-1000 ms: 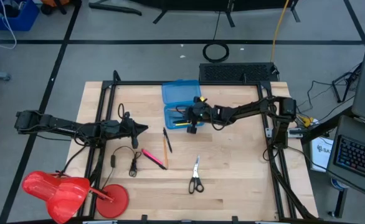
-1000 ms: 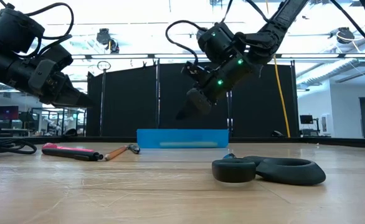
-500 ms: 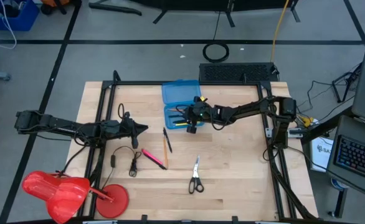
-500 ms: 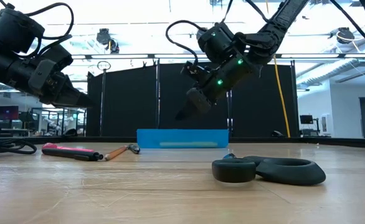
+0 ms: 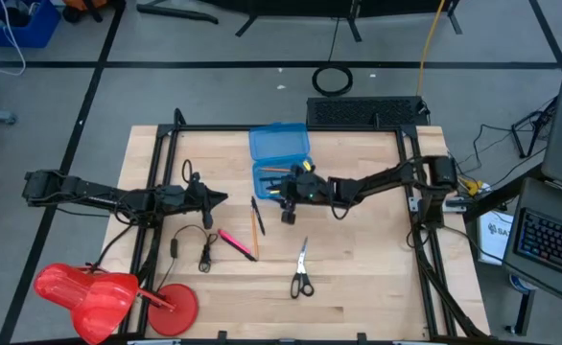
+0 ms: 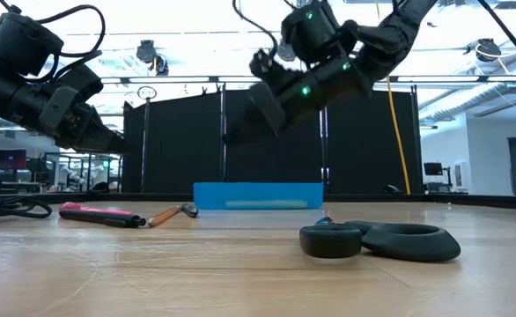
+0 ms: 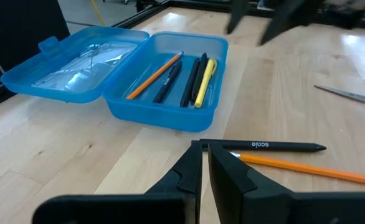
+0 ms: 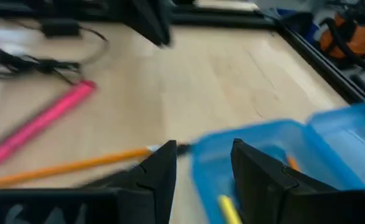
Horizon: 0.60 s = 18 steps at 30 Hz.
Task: Pick & place school supplies into a supply box
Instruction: Put the black pen into the blue supply box
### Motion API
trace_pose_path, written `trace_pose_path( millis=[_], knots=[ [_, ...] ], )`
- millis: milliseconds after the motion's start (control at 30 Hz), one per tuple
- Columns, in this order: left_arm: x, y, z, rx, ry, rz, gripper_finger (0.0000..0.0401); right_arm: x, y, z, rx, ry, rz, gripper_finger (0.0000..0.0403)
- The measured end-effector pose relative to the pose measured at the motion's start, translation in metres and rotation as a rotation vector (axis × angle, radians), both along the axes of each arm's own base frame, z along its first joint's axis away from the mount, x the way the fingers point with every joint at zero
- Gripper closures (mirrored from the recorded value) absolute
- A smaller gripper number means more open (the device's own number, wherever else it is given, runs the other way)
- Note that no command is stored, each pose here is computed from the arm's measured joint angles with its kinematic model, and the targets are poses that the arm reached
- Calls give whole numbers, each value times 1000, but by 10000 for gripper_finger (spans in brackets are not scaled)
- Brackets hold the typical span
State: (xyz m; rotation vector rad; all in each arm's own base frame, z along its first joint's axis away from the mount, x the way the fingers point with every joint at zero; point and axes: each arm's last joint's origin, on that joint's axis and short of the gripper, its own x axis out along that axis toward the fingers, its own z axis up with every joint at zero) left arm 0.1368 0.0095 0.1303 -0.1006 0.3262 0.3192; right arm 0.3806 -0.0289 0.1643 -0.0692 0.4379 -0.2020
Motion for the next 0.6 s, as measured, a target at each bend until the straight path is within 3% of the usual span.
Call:
trace_pose_path(
  millis=[133,600],
  knots=[
    [0,0,0,0,0,0,370,1,18,2,9,-21,14,267],
    [0,0,0,1,0,2,370,3,43,-1,230,-70,-21,275]
  ],
)
